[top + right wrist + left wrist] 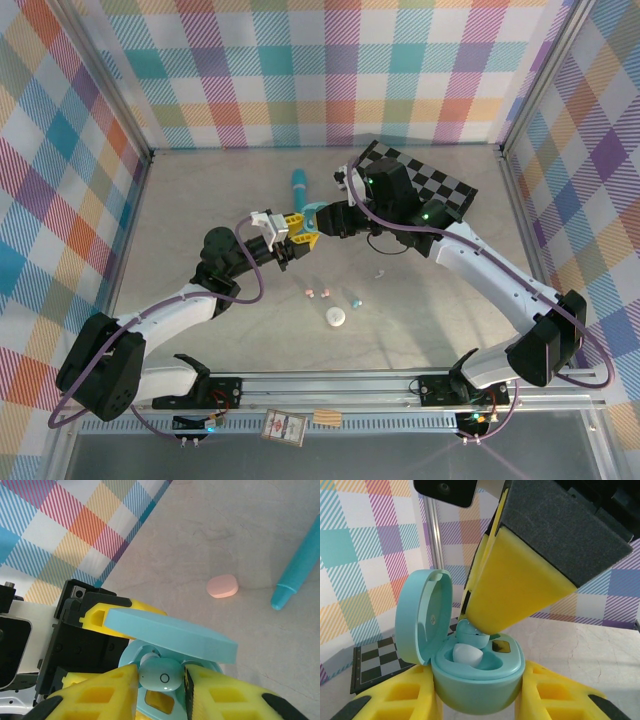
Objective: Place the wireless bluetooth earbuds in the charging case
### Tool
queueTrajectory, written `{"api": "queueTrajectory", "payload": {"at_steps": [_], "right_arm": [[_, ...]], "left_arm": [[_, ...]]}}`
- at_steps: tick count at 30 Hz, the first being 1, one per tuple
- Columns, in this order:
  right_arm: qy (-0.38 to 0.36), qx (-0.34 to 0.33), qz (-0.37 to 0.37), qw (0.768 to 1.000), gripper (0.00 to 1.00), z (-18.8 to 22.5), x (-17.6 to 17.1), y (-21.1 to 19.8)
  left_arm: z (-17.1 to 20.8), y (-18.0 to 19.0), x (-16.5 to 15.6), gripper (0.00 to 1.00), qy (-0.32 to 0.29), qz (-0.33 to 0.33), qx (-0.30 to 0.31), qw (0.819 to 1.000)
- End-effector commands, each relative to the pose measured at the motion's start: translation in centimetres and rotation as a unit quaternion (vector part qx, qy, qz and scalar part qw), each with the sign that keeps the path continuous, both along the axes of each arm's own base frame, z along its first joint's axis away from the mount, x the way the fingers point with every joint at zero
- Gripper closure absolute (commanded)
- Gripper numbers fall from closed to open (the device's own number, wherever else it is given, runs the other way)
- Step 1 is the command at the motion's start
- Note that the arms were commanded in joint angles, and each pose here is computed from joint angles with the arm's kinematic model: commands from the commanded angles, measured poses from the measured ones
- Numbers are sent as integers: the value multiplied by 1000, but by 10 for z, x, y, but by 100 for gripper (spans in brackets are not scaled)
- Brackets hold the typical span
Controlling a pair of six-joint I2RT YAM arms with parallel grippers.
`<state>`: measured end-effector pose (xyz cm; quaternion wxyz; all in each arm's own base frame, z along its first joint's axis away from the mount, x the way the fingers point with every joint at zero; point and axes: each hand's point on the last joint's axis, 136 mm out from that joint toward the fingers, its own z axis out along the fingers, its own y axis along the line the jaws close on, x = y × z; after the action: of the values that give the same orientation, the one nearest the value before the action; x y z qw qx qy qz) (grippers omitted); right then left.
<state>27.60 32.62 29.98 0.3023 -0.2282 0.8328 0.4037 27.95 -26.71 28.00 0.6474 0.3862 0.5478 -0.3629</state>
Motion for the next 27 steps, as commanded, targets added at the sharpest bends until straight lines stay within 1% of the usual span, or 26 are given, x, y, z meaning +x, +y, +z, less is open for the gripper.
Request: {"api": "queueTrajectory", "payload": {"at_steps": [1,8,15,22,27], "right_arm": [[-45,1,31,999,69,15,-6,3],[-90,-8,68,994,69,19,-9,6],[-97,-11,76,992,71,20,-10,6],[-134,-28,84,987,71,23,-13,-3],[-145,-32,91,985,71,24,-15,-7]], "left_arm": [[31,-4,-8,72,-44,-18,-19,999],[32,-4,-11,72,-43,-23,-17,999],[31,-5,-10,72,-42,-25,-15,999],[32,-5,-11,72,-41,-28,-16,999],[31,-5,-12,72,-40,-28,-15,999]]}}
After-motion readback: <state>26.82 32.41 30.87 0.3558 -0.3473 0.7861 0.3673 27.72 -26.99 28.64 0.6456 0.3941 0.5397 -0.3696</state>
